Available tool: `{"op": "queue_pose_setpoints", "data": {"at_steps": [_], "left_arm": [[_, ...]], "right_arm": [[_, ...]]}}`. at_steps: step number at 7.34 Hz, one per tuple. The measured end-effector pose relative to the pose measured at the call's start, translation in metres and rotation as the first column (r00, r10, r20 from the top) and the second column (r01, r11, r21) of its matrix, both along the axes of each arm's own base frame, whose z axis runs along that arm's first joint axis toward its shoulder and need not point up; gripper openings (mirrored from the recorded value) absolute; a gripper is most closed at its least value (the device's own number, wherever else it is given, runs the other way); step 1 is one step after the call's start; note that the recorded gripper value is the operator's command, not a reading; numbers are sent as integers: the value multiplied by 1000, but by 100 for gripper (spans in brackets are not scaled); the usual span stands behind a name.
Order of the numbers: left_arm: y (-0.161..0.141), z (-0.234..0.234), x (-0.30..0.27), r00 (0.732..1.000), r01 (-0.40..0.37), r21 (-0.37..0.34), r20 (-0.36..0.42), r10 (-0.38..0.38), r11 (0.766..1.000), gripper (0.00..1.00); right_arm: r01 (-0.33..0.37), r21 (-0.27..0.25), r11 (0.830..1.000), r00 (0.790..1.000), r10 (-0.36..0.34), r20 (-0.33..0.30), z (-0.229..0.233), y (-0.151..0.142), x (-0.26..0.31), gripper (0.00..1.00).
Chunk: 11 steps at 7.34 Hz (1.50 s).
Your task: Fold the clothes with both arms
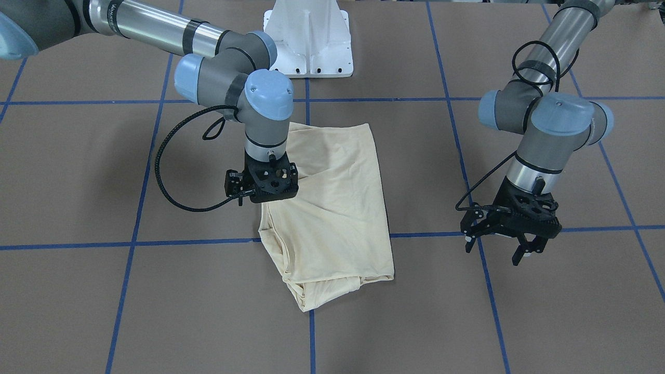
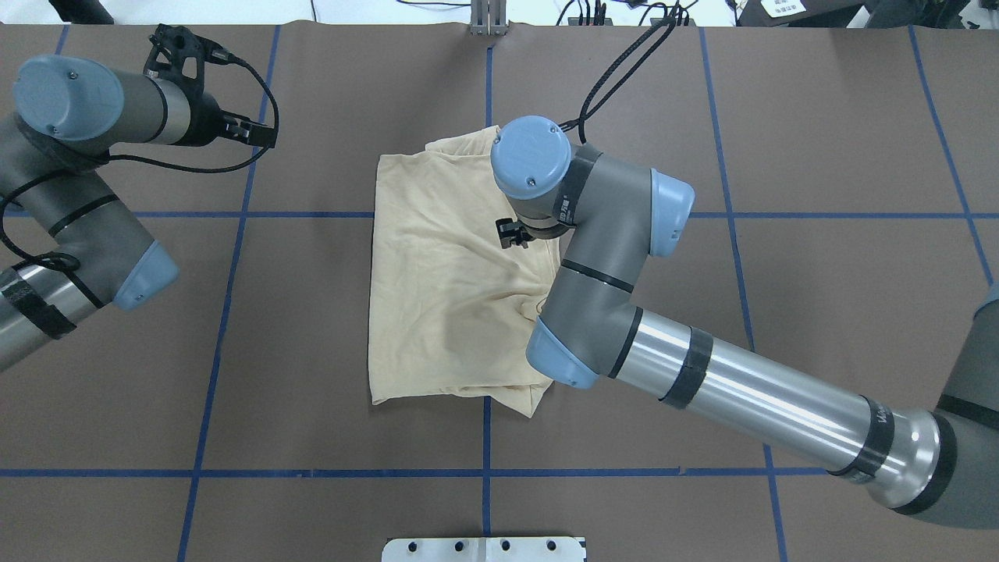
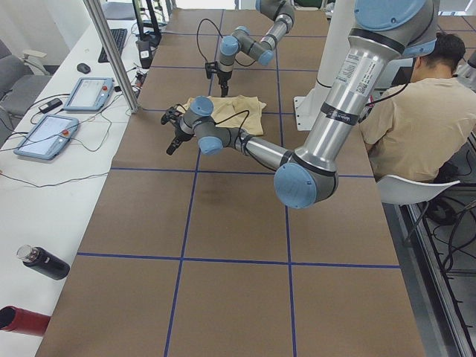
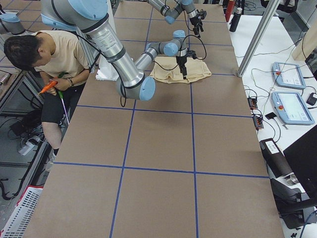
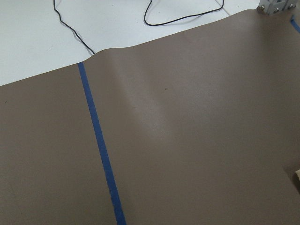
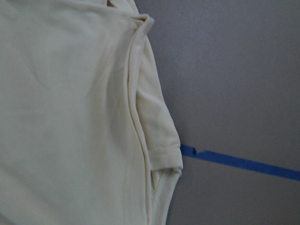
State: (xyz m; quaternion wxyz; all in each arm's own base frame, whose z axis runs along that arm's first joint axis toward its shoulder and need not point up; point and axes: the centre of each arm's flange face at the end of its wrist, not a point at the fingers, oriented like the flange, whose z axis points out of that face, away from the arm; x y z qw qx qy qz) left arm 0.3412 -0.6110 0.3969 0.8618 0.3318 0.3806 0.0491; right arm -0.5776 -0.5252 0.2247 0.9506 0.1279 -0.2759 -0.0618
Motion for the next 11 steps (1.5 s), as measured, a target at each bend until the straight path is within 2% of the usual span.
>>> {"op": "queue_pose_setpoints", "data": {"at_steps": [3,6,8,9,10,11], "left_arm": [[0,0,0,1000,0,0,0,0,1000,100],[0,0,-1,1000,1,0,0,-1,1000,100],[1,-4,-1,1000,-1,5,-5,1,1000,100],[6,-15,-2,999,-17,3,-29,17,1000,100],[14,-31,-3,996,-32,-32,-81,29,999,100],[28,-53,0,988,-32,-95,-150,18,995,100]], "right_arm": [[-40,17,999,999,40,12,20,-49,-9,100],[-64,26,998,997,65,-45,47,-70,-3,100],[-74,32,997,995,76,-60,51,-89,16,100],[-74,26,997,997,75,-34,42,-95,29,100],[-66,18,998,998,66,10,27,-91,44,100],[-58,20,998,997,56,57,14,-76,61,100]]}}
